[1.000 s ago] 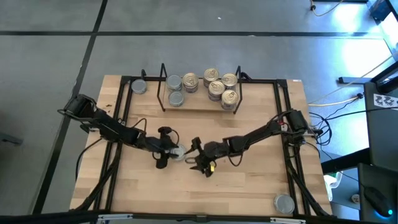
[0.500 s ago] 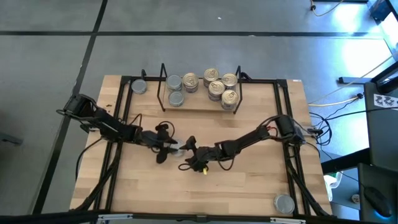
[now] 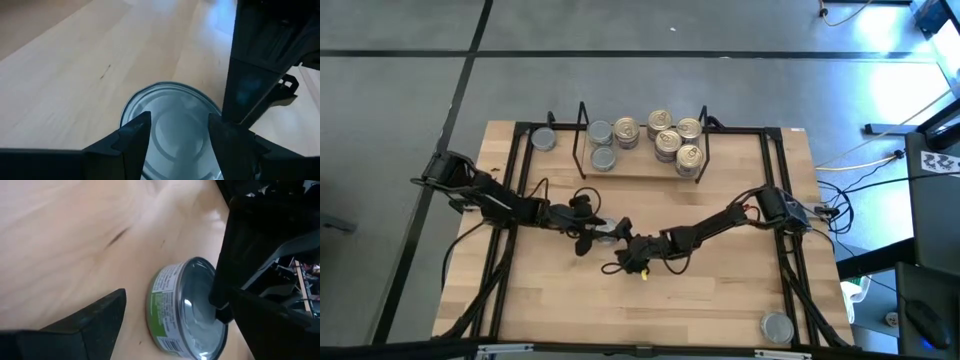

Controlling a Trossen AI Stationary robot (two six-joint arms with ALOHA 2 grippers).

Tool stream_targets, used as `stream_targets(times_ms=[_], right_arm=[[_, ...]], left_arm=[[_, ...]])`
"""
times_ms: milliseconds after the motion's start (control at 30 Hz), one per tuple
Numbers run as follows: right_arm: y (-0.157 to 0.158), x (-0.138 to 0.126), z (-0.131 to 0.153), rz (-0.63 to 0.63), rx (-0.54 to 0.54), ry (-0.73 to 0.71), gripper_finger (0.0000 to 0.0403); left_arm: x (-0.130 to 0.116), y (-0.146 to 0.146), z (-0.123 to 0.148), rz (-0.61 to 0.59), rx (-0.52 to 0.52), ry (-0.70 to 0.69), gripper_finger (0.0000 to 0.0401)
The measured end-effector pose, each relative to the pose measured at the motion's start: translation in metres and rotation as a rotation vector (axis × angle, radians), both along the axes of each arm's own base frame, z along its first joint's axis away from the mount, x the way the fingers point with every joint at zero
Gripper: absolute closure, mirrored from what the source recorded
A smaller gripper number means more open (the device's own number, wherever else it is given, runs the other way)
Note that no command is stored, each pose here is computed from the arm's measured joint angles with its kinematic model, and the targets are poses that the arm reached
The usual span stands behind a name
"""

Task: Stack canned seafood by type on shelf
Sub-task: Stack the green tuna can on top of the other green tuna can on the shelf

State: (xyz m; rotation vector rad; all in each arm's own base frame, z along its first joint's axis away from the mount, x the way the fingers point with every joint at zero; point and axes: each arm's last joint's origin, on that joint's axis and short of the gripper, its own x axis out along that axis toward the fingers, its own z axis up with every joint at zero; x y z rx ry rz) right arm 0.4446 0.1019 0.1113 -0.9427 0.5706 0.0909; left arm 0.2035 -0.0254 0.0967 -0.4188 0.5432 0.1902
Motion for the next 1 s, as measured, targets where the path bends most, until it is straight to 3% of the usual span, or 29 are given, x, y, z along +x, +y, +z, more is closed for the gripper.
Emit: stream_targets(times_ms=[300, 600, 800, 1000], right_arm=[[0.004, -0.003, 0.001, -0.069, 0.051, -0.001, 0.0052], [0.004, -0.004, 0.0, -0.112, 0.145, -0.004, 0.0052], [0.005, -0.004, 0.001, -0.11, 0.183, -0.01, 0.0052], [0.003, -0.001, 0.002, -0.085, 0.184, -0.037, 0.0052]], left_arm=[[0.003, -0.008, 0.01, -0.112, 0.073, -0.002, 0.0201], [0.001, -0.015, 0.022, -0.266, 0.241, 0.134, 0.0201], [-0.006, -0.013, 0.018, -0.296, 0.279, 0.178, 0.0201], [-0.019, -0.008, 0.007, -0.258, 0.258, 0.103, 0.0201]])
